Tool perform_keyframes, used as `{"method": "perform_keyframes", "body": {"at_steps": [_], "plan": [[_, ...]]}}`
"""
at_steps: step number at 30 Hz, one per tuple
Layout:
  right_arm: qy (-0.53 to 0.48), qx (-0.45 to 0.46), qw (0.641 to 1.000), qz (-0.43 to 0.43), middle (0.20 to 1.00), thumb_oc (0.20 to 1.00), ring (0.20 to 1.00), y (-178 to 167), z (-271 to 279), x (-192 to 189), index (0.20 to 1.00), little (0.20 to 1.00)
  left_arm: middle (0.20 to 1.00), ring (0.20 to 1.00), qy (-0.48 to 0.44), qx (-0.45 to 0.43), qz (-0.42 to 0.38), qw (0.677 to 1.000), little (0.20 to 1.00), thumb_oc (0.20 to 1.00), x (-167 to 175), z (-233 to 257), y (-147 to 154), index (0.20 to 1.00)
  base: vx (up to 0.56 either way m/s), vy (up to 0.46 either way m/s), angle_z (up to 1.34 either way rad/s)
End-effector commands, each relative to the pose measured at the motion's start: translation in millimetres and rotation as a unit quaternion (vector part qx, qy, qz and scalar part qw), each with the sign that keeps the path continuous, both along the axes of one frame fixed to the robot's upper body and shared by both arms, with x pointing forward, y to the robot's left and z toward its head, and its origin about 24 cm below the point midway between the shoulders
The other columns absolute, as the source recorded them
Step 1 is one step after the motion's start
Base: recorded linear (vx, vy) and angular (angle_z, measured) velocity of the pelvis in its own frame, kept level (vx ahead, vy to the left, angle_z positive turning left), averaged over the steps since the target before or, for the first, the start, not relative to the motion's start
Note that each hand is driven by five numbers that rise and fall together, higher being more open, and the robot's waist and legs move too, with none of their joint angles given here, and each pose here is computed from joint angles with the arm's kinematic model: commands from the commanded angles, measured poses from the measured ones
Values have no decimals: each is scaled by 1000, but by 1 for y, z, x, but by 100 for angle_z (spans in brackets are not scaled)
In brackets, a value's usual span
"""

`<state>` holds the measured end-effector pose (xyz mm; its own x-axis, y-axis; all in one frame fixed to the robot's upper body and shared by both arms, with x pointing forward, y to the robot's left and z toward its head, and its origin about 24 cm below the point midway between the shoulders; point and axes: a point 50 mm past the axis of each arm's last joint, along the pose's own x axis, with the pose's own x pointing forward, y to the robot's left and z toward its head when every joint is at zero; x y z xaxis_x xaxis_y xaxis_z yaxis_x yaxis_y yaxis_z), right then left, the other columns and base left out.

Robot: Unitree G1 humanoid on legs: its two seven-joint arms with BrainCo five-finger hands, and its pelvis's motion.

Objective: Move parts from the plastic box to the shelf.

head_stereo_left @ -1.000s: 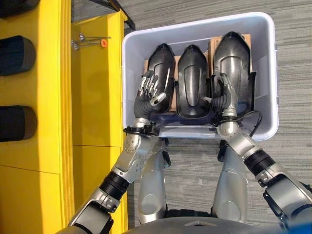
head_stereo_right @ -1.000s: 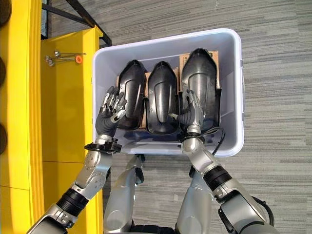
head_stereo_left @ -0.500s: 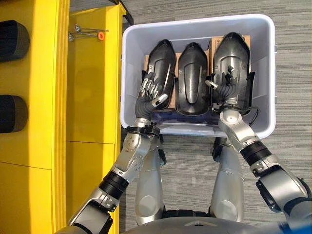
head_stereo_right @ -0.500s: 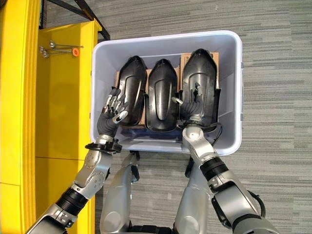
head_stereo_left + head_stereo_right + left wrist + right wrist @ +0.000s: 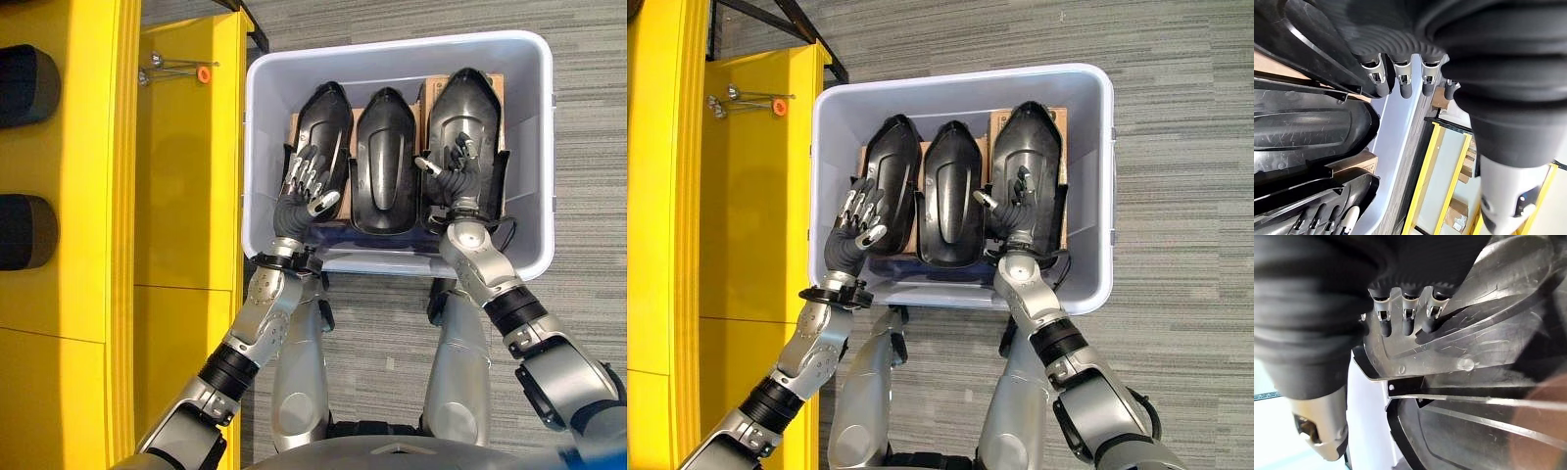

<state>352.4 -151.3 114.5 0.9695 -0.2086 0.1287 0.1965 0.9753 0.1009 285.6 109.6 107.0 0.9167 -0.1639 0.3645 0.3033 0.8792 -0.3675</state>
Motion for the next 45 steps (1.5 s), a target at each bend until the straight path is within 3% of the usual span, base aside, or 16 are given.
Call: {"method": "perform_keyframes", "body": {"at_steps": [1, 7, 12, 24, 31, 37, 45], "plan": [[22, 69, 995, 64, 1000, 1000, 1000, 38, -12, -6, 1000, 1000, 1000, 1000, -67, 12, -20, 997, 1000, 1000, -5, 26, -4, 1000, 0, 0, 0], [-83, 62, 993, 51, 1000, 1000, 1000, 37, 16, -14, 1000, 1000, 1000, 1000, -69, 16, -16, 997, 1000, 1000, -8, 26, -5, 1000, 0, 0, 0], [-137, 16, 990, -14, 1000, 1000, 1000, 31, 29, -22, 1000, 1000, 1000, 1000, -70, 9, -18, 997, 1000, 1000, -10, 25, -7, 1000, -1, 17, 0], [-317, -139, 930, -125, 1000, 1000, 1000, 16, 66, -50, 1000, 1000, 1000, 1000, -89, -11, -5, 996, 1000, 1000, -17, 29, -16, 1000, 8, 72, -9], [-233, -142, 949, -158, 1000, 1000, 1000, -4, 43, -51, 1000, 1000, 1000, 1000, -82, -20, 14, 996, 1000, 1000, -19, 23, -9, 1000, 4, 54, -7], [-149, -159, 967, -131, 1000, 1000, 1000, -7, 14, -47, 1000, 1000, 1000, 1000, -91, -20, 18, 996, 1000, 1000, -18, 25, -7, 1000, 0, 0, 0], [-68, -182, 973, -126, 1000, 1000, 1000, -13, -8, -30, 1000, 1000, 1000, 1000, -99, -2, -20, 995, 1000, 1000, -14, 26, -14, 1000, 11, -2, 0]]}}
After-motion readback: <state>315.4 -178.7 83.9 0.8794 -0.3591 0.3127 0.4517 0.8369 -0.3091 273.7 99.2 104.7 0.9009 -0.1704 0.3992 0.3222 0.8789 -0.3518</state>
